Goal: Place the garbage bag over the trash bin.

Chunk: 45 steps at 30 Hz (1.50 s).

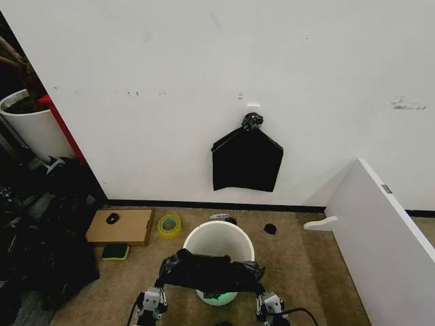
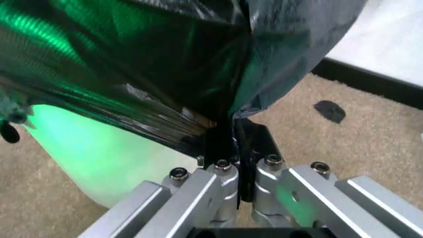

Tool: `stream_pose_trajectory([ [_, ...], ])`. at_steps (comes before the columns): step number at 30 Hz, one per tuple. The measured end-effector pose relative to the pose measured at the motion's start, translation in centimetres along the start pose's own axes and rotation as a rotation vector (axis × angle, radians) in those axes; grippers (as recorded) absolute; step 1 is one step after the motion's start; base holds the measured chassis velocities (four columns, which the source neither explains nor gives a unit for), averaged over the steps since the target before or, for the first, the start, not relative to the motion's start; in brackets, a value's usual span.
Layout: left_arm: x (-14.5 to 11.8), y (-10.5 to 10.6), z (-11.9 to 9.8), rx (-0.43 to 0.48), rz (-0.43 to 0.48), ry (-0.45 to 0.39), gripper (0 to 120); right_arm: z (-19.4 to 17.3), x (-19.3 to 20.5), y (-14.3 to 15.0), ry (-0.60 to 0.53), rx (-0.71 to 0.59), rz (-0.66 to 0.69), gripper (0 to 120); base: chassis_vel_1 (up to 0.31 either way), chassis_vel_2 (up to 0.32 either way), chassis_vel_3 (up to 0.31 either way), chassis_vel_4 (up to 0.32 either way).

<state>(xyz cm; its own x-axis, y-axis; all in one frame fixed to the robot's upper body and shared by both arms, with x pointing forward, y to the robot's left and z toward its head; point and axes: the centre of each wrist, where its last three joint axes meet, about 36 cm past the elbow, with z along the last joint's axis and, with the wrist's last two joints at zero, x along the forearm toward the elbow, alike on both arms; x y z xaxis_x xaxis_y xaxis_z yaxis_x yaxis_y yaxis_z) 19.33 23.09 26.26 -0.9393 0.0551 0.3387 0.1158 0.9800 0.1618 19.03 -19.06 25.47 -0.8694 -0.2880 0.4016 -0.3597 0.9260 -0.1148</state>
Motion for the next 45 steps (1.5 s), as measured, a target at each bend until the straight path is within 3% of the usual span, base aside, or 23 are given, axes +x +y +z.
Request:
stream_pose_trajectory([
  [14,-0.3,0.1,-1.0,0.008,0.012,0.025,0,0.0,1.8,-0.3,-0.040,0.037,-0.097,4,0.000,0.000,0.000,0.000],
  [16,0.0,0.2,-1.7,-0.007,0.022,0.049,10,0.1,3.1,-1.0,-0.037,0.055,-0.164,13,0.000,0.000,0.000,0.000],
  [18,0.0,0.2,-1.9,-0.014,0.024,0.060,11,0.1,3.4,-1.2,-0.033,0.058,-0.179,16,0.000,0.000,0.000,0.000],
  [24,0.9,0.7,-5.0,-0.064,0.045,0.212,38,0.9,5.1,-3.4,-0.002,0.102,-0.272,43,0.000,0.000,0.000,0.000],
  [26,0.9,0.8,-5.2,-0.067,0.047,0.220,39,0.9,5.2,-3.5,-0.002,0.103,-0.278,45,0.000,0.000,0.000,0.000],
  [28,1.2,1.2,-6.2,-0.088,0.058,0.248,50,1.1,5.7,-4.0,-0.007,0.112,-0.319,53,0.000,0.000,0.000,0.000],
  [31,1.5,1.8,-7.2,-0.105,0.102,0.256,63,1.3,6.1,-4.5,-0.025,0.124,-0.368,68,0.000,0.000,0.000,0.000],
  [33,1.5,1.9,-7.3,-0.107,0.111,0.255,65,1.3,6.1,-4.5,-0.027,0.125,-0.370,70,0.000,0.000,0.000,0.000],
  [38,2.1,3.3,-7.7,-0.157,0.253,0.235,88,1.4,6.6,-5.1,-0.048,0.137,-0.384,94,0.000,0.000,0.000,0.000],
  [42,2.7,4.0,-7.7,-0.224,0.313,0.234,98,0.3,6.9,-5.5,-0.090,0.149,-0.383,100,0.000,0.000,0.000,0.000],
  [45,3.7,4.3,-8.0,-0.290,0.329,0.247,100,-1.3,7.2,-6.2,-0.131,0.190,-0.366,100,0.000,0.000,0.000,0.000],
])
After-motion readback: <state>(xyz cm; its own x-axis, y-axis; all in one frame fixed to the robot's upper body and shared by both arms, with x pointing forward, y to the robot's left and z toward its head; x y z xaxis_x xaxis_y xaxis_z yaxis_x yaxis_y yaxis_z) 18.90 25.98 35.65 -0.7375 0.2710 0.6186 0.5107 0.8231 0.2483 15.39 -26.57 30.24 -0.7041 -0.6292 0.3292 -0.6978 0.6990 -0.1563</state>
